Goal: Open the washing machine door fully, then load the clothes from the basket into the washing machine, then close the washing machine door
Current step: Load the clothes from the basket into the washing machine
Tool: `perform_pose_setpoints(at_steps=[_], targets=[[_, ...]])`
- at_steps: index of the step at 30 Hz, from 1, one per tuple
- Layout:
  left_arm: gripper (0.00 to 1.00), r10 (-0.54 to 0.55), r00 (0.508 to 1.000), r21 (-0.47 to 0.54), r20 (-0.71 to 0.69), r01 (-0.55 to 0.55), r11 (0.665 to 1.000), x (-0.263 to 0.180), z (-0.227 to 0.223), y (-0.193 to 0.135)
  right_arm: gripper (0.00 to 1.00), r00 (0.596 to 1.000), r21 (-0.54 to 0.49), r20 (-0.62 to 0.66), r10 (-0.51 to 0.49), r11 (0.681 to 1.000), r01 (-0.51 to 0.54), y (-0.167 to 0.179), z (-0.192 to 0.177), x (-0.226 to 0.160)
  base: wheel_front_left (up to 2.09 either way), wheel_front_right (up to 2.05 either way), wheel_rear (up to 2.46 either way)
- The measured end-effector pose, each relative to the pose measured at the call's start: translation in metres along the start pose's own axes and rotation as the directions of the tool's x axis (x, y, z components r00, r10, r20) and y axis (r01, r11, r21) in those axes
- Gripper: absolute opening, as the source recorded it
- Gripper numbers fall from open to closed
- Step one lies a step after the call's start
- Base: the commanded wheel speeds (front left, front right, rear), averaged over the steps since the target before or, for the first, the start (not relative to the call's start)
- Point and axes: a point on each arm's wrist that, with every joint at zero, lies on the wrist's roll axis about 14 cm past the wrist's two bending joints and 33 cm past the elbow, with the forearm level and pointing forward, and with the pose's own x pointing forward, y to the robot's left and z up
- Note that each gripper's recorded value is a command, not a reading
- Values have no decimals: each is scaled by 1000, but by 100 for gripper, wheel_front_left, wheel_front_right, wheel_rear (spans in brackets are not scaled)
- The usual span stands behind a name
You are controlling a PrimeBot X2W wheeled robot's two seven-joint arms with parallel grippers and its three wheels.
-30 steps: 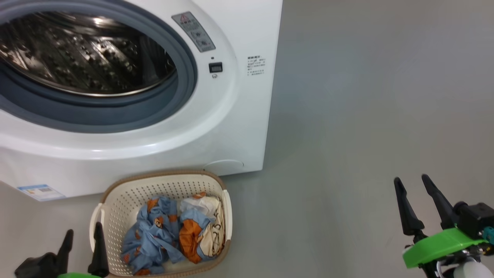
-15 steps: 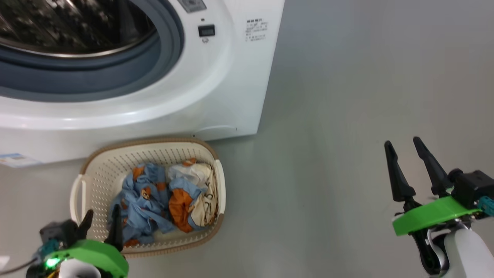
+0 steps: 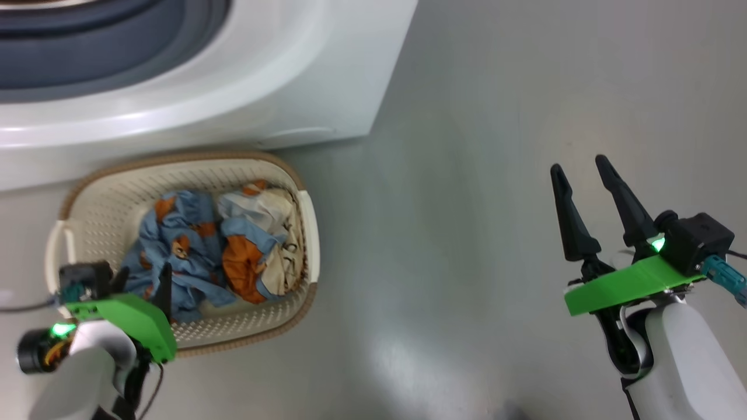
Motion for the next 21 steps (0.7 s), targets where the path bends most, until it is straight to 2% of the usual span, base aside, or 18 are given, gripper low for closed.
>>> perform_pose_setpoints(at_steps=[14,21], targets=[[100,20,967,52,-256,-7,999,66,-37,24,100,998,-12,-58,4,1000,-5,-2,-34,27,0,0,0],[100,-14,935,25,-355,24,999,85,-64,11,100,996,-32,-87,-25,999,22,-14,-45,26,0,0,0]])
